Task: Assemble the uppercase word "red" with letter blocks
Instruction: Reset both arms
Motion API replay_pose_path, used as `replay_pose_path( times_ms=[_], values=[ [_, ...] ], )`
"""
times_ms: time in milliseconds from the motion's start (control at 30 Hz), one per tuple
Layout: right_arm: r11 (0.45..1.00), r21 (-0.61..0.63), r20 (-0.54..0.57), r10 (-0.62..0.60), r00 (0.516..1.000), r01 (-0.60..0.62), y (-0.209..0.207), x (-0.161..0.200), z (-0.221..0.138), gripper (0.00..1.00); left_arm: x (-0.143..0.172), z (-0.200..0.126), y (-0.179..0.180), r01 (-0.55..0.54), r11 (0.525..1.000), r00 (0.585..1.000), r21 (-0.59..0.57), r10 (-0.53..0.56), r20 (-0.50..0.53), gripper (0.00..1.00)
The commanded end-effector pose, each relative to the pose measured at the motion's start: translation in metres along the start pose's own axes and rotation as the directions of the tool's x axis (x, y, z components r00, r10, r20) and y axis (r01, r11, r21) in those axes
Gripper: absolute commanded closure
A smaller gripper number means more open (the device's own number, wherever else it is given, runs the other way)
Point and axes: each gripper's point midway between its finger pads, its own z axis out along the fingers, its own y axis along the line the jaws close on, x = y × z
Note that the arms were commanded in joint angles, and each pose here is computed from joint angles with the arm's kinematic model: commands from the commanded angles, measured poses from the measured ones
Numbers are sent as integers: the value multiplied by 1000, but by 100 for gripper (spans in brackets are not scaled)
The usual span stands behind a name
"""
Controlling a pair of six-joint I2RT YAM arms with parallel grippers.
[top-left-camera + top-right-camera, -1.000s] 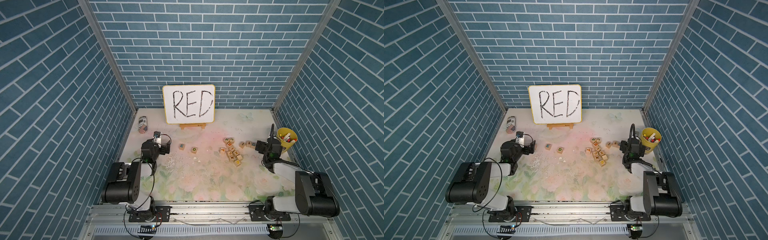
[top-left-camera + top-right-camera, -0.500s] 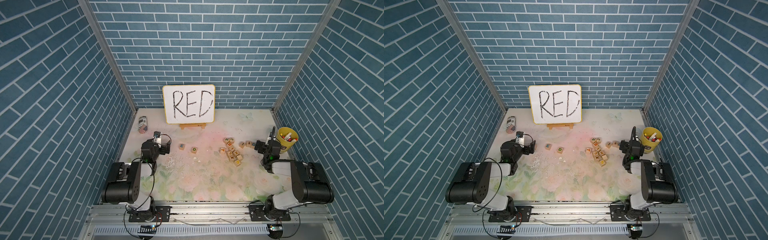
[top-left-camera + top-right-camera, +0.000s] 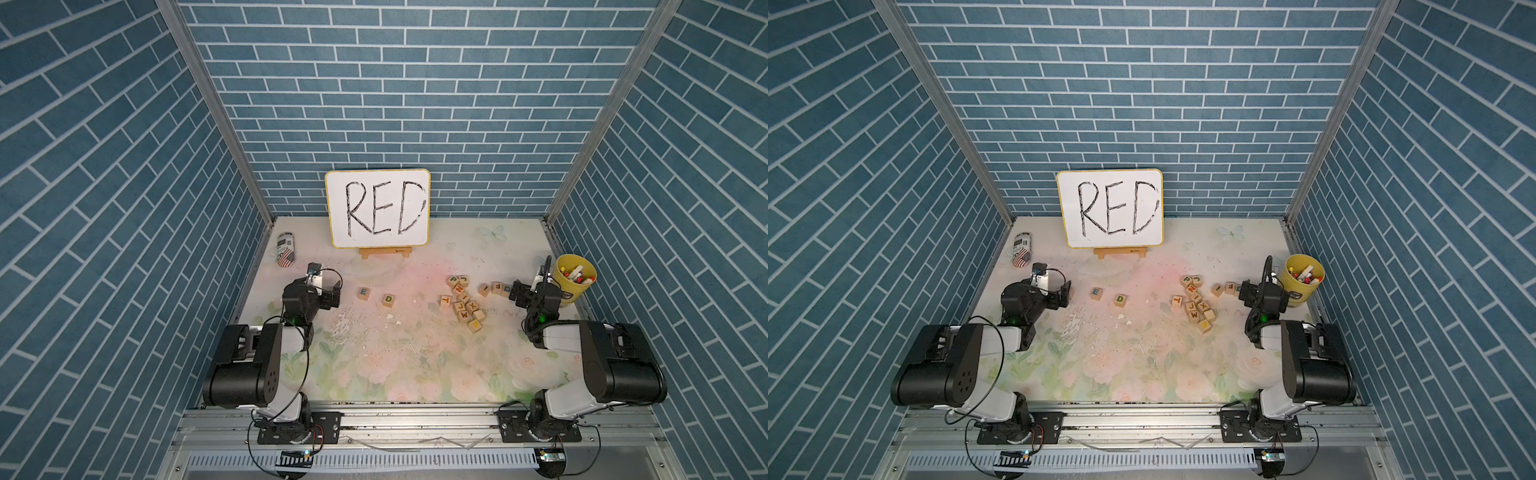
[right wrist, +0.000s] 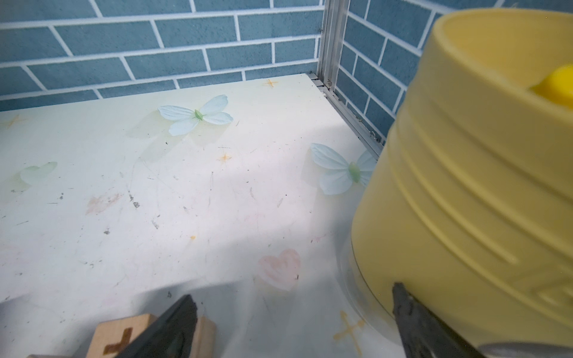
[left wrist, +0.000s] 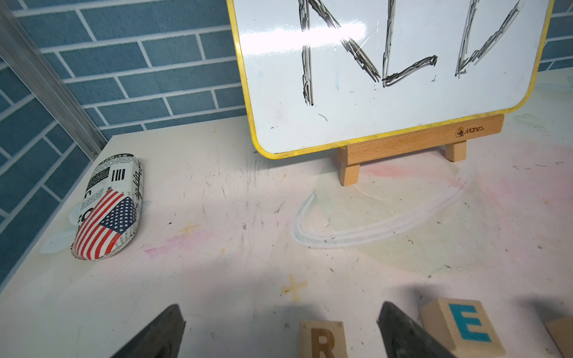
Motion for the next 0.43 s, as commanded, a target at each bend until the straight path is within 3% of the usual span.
replay_pose_path(
  times_ms=[0, 400],
  values=[
    [1000, -3, 24, -23, 999, 23, 0, -4, 0, 1, 1, 0, 2, 9, 1000, 1000, -2, -9, 4, 1],
    [1000, -2, 25, -23, 999, 23, 0, -5, 0, 1, 1, 0, 1, 6, 1000, 1000, 1, -6, 5, 1]
  ],
)
